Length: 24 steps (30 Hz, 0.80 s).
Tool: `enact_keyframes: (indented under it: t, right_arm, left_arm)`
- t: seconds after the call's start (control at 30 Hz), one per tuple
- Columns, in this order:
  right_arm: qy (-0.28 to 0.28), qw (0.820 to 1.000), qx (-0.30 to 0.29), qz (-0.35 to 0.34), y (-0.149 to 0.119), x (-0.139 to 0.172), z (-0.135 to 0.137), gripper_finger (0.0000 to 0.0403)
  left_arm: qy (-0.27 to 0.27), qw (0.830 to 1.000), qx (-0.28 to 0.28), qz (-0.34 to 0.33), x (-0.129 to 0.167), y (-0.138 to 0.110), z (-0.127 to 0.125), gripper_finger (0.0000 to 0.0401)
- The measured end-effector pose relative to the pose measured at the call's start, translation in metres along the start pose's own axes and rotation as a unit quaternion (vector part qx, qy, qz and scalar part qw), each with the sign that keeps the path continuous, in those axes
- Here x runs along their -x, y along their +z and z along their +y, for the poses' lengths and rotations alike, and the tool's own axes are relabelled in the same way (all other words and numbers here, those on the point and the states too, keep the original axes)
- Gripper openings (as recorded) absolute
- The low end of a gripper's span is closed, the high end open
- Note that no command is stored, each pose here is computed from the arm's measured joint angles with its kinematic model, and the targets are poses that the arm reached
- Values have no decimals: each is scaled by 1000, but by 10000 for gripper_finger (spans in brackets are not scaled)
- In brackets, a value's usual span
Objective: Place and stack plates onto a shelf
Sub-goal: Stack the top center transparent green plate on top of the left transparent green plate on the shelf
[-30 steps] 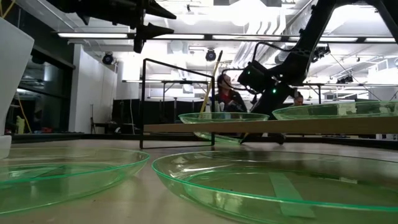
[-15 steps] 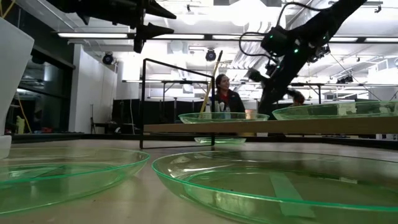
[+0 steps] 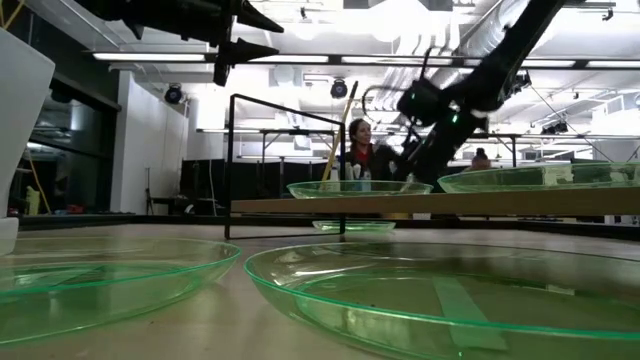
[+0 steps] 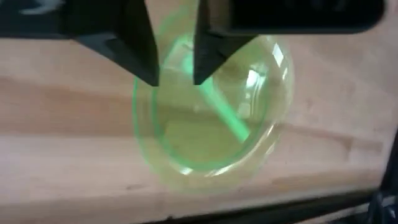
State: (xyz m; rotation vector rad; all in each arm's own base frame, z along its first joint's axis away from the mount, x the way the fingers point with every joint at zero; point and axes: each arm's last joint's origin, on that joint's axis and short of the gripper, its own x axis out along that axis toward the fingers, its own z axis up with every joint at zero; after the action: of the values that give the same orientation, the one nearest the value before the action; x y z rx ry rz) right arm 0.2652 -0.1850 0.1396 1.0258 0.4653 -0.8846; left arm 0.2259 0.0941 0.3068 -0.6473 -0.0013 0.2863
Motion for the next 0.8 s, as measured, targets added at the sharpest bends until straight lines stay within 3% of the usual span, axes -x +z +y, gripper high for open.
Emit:
enact_keyframes:
  t: [0.17,0.27,0.4,0.67,0.8]
  right_arm:
    - [-4,999,-22,-29,6,-17,-11,160]
    - [-25,998,-19,-59,8,-17,-11,182]
    - [-45,996,-13,-81,7,-17,-11,187]
    - [15,996,29,-86,19,-4,6,188]
    - [-35,993,47,-104,24,6,2,188]
  left_arm:
    - [0,1000,0,0,0,0,0,161]
    - [0,1000,0,0,0,0,0,161]
    - [0,1000,0,-1,0,0,0,161]
    - [0,1000,0,-1,0,0,0,161]
    - [1,1000,-1,-1,0,0,0,161]
